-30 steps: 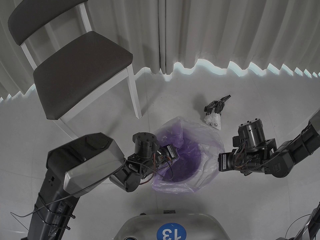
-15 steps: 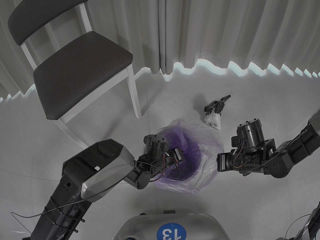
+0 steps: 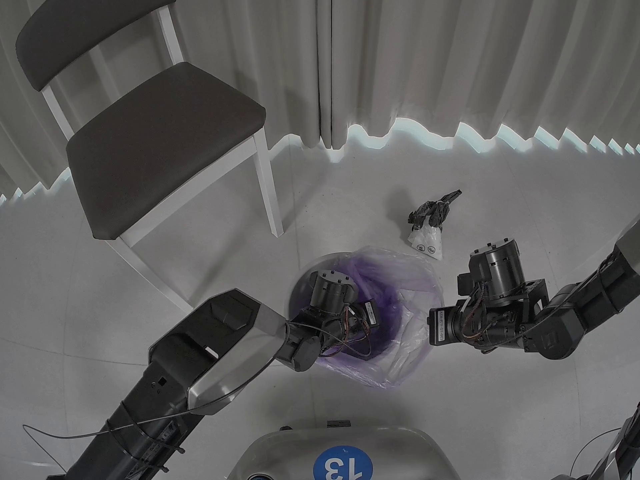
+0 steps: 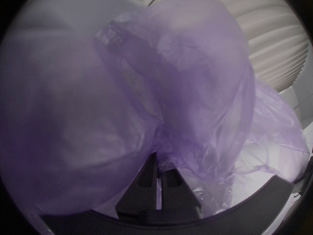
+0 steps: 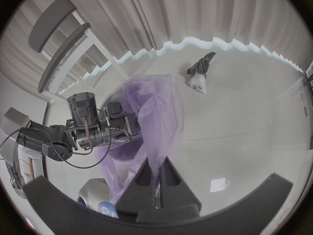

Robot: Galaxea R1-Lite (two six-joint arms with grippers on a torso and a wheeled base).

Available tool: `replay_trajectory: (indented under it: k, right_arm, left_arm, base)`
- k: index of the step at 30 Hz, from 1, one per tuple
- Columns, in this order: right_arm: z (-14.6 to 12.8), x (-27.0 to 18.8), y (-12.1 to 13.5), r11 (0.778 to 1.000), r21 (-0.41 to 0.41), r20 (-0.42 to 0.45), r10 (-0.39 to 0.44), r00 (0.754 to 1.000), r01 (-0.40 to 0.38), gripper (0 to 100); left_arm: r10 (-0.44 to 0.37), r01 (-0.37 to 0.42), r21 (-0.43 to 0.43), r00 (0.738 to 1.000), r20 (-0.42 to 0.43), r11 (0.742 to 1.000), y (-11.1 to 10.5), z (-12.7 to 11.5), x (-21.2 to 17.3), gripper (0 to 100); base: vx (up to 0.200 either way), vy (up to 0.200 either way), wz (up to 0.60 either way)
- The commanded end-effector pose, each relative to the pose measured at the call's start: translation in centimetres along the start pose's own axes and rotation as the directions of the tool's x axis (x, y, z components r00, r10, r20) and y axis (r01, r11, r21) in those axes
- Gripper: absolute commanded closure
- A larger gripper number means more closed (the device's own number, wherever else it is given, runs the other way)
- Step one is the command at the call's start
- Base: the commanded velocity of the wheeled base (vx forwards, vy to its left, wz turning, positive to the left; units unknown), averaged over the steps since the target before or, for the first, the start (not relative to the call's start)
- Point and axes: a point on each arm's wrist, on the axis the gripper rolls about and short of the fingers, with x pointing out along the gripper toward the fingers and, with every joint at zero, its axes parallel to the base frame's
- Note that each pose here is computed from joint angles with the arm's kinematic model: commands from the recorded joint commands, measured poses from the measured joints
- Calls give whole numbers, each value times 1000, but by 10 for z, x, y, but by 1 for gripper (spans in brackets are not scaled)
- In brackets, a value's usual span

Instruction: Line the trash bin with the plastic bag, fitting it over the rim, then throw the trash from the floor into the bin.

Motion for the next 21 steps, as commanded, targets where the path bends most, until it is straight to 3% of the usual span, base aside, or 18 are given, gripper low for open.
replay_trajectory:
  k: [1, 12, 16, 21]
  right_arm:
    - [0, 1, 1, 1000, -1, 7, 5, 1000, -5, 100]
    - [3, -2, 2, 1000, -1, 20, 10, 1000, -10, 100]
    - [3, -2, 4, 1000, -6, 22, 17, 1000, -17, 100]
    - [6, -3, 7, 1000, -7, 33, 23, 999, -23, 100]
  left_arm:
    - [-4, 4, 5, 1000, -3, 1000, 0, -6, 6, 100]
    - [29, -28, -12, 998, 47, 1000, 7, 18, -24, 100]
    - [42, -41, -21, 997, 67, 999, 25, 15, -32, 100]
    - [31, -30, -10, 997, 72, 999, 27, 13, -19, 100]
  base:
    - [0, 0, 0]
    - [0, 0, 0]
    - [0, 0, 0]
    - [0, 0, 0]
